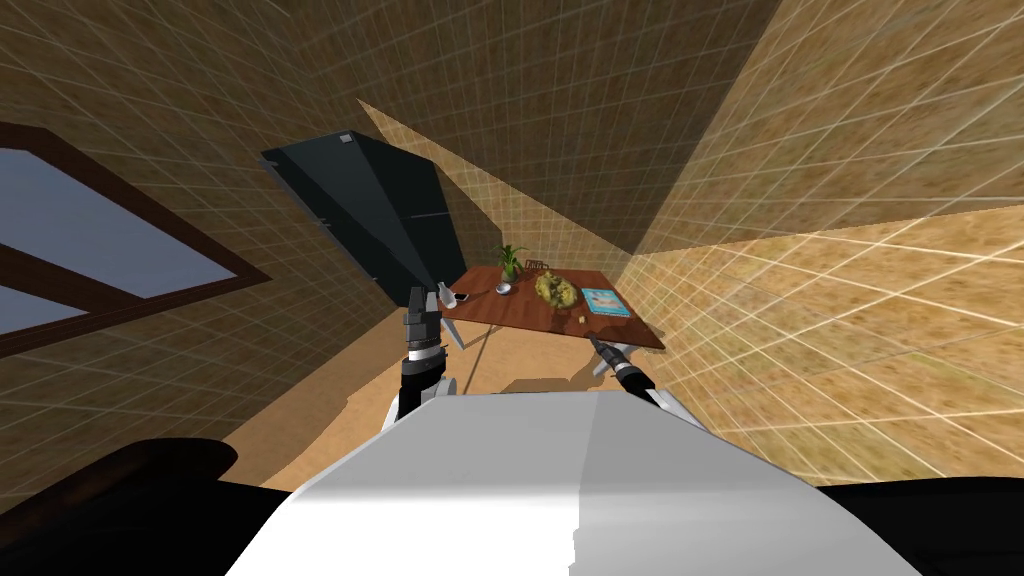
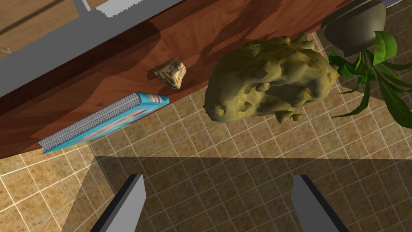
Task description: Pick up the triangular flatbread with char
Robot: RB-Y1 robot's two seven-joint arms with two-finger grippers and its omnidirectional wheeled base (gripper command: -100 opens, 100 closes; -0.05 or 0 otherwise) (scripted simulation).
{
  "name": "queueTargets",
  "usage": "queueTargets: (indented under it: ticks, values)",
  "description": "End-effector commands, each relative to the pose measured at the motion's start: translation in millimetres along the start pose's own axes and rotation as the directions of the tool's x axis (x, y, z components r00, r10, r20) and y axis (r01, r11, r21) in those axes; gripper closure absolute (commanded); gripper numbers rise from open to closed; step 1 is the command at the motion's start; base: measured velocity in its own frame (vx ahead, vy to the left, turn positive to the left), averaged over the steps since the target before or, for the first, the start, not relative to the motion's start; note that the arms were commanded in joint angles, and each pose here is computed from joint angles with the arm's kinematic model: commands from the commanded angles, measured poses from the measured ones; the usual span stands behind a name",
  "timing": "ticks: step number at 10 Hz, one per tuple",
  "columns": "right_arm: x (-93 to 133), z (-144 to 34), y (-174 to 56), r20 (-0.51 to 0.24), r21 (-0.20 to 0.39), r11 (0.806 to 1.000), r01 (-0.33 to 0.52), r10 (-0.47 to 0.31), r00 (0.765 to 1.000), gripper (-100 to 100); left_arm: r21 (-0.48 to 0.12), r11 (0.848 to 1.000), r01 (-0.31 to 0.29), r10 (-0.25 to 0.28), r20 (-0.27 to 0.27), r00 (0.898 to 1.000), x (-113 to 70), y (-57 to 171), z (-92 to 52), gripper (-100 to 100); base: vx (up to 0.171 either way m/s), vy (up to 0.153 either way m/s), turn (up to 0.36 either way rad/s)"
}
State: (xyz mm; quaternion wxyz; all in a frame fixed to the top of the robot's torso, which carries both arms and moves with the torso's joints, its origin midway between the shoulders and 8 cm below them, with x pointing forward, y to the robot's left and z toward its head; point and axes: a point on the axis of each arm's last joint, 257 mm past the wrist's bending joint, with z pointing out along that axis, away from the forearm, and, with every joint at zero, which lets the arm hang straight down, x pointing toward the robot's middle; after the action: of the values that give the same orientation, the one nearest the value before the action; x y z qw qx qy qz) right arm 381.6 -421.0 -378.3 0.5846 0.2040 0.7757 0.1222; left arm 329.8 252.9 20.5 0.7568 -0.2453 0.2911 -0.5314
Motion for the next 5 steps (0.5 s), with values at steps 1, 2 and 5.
queueTargets:
  ticks: [1, 2, 5]
  values:
    - [8, 3.8, -16, -0.030, 0.036, 0.999, 0.041, -0.040, 0.999, -100, 0.000, 1.000, 0.000, 0.000, 0.000, 1.000, 0.0, 0, 0.0, 0, 0.069, 0.055, 0.029]
    - [13, 2.0, -22, -0.040, 0.047, 0.998, 0.039, -0.037, 0.999, -100, 0.000, 1.000, 0.000, 0.000, 0.000, 1.000, 0.0, 0, 0.0, 0, 0.061, 0.028, 0.015]
    - [21, 9.8, -46, -0.085, 0.096, 0.990, 0.107, -0.099, 0.991, -100, 0.000, 1.000, 0.000, 0.000, 0.000, 1.000, 0.0, 0, 0.0, 0, 0.070, 0.026, 0.017]
